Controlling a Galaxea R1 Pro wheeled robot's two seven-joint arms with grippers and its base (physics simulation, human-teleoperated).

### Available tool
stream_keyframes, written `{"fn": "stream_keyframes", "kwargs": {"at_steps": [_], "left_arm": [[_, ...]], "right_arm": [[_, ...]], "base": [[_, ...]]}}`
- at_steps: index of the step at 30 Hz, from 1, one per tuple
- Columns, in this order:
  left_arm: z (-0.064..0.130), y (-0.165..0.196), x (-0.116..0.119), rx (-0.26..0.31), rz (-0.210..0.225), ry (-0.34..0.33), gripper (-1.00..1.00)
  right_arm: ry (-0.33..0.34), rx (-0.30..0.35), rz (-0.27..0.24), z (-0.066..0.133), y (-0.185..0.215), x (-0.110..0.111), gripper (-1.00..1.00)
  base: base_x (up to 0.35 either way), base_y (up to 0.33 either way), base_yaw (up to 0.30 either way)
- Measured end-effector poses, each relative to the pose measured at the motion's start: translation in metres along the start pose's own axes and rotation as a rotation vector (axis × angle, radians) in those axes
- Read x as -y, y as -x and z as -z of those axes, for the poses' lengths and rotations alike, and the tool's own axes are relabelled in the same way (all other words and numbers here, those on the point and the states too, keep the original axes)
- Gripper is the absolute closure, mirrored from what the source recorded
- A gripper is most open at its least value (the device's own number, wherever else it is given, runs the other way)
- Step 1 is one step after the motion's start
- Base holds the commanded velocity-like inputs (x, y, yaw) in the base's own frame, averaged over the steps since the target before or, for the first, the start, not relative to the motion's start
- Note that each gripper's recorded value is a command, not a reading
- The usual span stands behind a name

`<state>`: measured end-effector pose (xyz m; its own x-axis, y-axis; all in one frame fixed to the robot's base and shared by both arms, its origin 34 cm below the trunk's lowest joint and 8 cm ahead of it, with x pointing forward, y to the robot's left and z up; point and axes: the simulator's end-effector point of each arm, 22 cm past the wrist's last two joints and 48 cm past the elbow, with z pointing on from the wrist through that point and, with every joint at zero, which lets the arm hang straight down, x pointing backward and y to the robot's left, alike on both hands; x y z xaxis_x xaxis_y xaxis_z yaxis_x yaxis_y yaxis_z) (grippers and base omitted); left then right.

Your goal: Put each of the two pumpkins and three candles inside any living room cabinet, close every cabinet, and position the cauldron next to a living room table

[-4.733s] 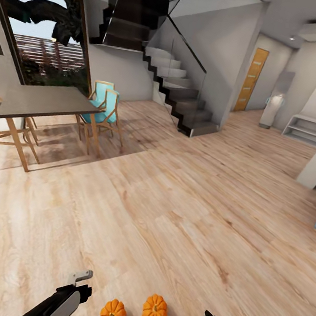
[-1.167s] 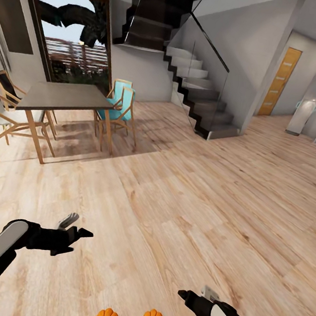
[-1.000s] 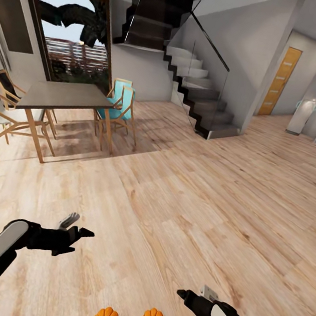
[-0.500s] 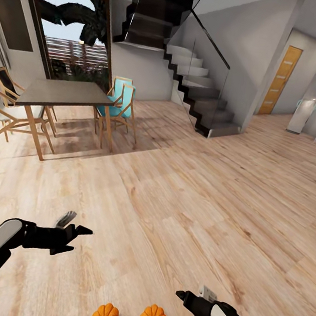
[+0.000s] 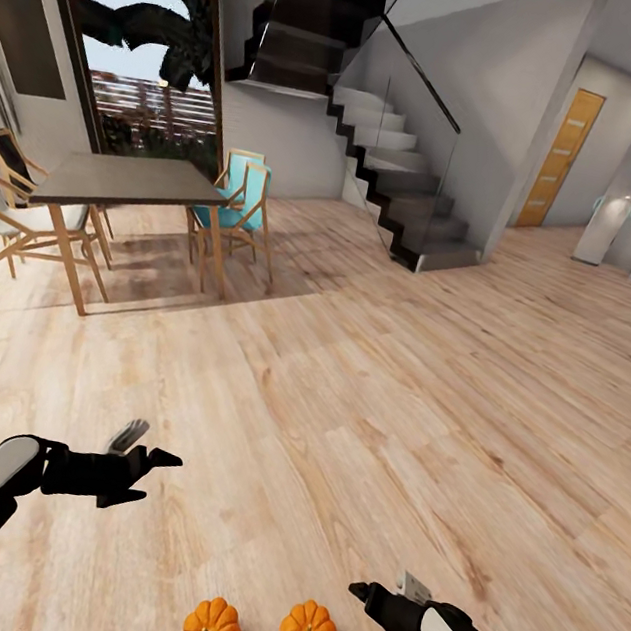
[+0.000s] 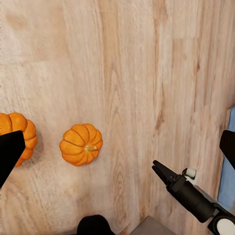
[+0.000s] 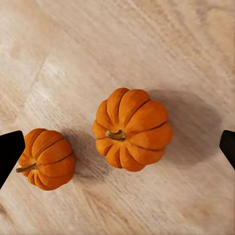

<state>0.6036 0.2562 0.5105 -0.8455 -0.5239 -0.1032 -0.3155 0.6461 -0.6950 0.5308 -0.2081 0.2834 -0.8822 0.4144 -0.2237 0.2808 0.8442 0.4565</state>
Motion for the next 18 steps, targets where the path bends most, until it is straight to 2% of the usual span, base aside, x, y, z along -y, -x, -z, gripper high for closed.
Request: {"fn": "stream_keyframes", "kwargs": {"at_steps": [8,18], "left_arm": [[-0.009,-0.005,-0.014,-0.002,-0.003,0.001,-1.0],[-0.022,-0.012,-0.032,-0.001,-0.003,0.002,-1.0]], "right_arm": [[0.016,-0.047,-0.014,-0.012,-0.017,0.008,-1.0],[0.019,-0.049,-0.017,-0.029,-0.027,0.019,-1.0]], "base": [[0.0,0.0,0.0],[0.0,0.0,0.0]]}}
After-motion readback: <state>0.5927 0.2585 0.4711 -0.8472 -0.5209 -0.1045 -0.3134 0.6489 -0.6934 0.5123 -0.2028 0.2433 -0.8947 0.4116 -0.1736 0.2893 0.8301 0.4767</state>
